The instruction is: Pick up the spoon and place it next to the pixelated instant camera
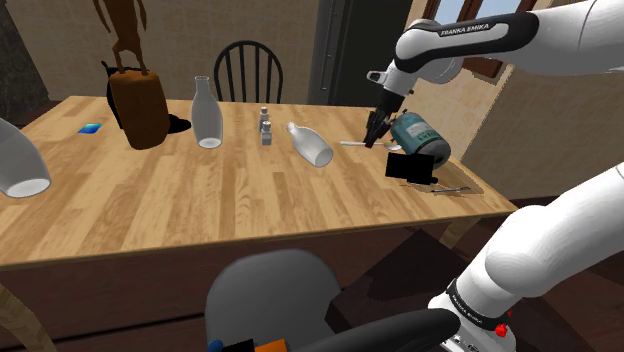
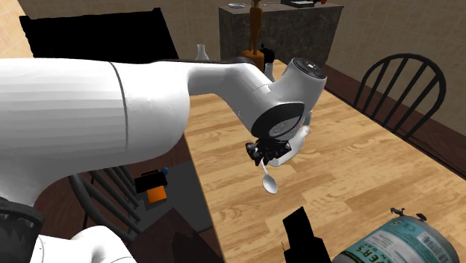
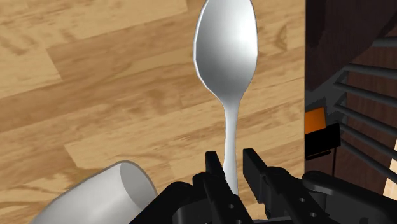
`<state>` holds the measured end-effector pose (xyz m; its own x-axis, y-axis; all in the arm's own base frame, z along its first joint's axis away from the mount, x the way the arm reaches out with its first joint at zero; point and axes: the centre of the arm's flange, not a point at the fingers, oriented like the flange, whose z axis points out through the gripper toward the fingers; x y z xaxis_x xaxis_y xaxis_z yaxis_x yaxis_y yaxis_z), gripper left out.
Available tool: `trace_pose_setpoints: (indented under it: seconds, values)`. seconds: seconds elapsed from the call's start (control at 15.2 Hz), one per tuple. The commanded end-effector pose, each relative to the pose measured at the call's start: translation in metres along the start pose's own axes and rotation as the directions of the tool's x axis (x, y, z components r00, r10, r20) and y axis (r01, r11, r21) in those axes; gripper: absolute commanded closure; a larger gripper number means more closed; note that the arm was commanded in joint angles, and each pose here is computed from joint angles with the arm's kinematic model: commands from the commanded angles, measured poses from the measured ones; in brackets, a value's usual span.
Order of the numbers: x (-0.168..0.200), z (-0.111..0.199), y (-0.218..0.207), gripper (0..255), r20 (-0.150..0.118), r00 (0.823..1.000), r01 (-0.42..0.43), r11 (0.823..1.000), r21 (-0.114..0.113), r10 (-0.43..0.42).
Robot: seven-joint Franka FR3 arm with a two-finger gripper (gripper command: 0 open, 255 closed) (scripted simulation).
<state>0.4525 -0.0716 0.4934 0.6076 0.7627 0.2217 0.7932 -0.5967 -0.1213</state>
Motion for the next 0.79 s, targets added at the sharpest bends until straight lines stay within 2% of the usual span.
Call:
trace_pose_setpoints:
  seconds: [0.0, 0.73]
  values:
    - [-0.003, 0.009, 0.001, 255, 0.000, 1.000, 0.000, 1.000, 0.000, 0.000]
    - [-0.016, 0.065, 0.009, 255, 0.000, 1.000, 0.000, 1.000, 0.000, 0.000]
